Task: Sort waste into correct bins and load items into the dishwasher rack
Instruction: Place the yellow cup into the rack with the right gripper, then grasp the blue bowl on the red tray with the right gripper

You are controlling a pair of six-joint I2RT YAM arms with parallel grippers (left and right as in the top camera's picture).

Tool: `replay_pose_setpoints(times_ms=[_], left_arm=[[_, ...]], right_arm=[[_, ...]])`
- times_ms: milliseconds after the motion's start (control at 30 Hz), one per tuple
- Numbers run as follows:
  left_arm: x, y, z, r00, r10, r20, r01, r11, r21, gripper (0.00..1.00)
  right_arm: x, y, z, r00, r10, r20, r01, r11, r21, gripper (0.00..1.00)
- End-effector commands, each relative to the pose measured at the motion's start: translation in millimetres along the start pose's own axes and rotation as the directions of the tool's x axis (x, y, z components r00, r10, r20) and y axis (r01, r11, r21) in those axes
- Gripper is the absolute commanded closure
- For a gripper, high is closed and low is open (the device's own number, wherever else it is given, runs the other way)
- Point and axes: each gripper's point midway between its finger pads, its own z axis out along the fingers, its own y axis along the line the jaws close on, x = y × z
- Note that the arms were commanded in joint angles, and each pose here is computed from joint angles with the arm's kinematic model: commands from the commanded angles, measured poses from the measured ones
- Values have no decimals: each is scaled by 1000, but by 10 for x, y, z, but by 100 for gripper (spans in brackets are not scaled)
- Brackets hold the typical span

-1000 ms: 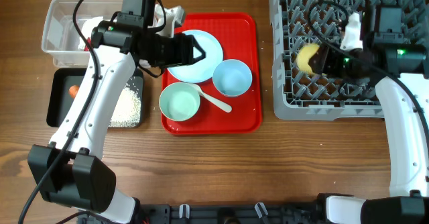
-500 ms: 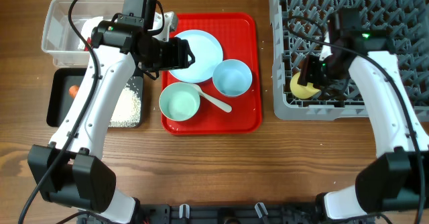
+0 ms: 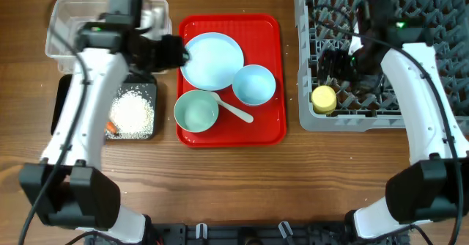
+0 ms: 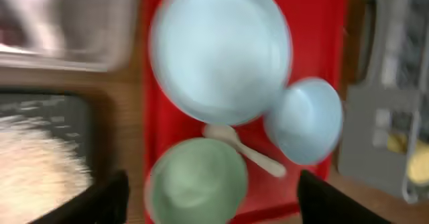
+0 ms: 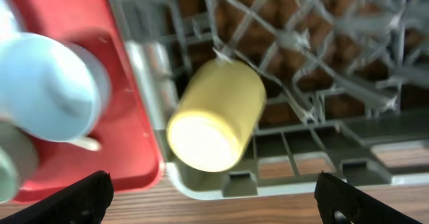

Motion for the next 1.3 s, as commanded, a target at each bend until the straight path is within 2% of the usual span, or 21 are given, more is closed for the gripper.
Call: replay_pose_setpoints(times_ms=[0,67,200,267,367,500,633,900,1133,1267], left_arm=[[-300,829,-425,979,-125,158,154,970,-187,8],[-317,1205,-528,957,-214,194,257,938,-234,1],[-298,1640,-658,906,-349,242,404,882,-244,0],[-283,1762,-709,891,-375,255,435,866,-247,0],[-281,1780,-717,889,-378,258,439,864,-248,0],[-282,1780,-717,889,-378,258,439,864,-248,0],[-283,1780,-719,889,-377,259,439,864,-248,0],[-283,1780,-717,889,-378,258,439,864,-248,0],[-283,1780,-717,889,-378,258,439,864,-248,0],[-283,1780,-717,889,-378,258,439,864,-248,0]], right_arm=[[-80,402,-127,993,-105,53,111,985,-129,0],[-66,702,-113,981,-173,85,185,969,-166,0],[-2,1365,-45,934,-314,169,345,915,-208,0],[40,1628,118,924,-340,172,372,905,-209,0],[116,1779,420,919,-375,121,393,897,-204,0],[134,1534,809,962,-273,15,273,959,-69,4],[136,1328,1049,979,-205,-11,205,978,42,23],[152,1249,1472,983,-182,-37,184,979,85,48],[107,1252,1718,983,-183,-1,183,980,79,96],[12,1222,1671,985,-170,25,167,983,79,96]])
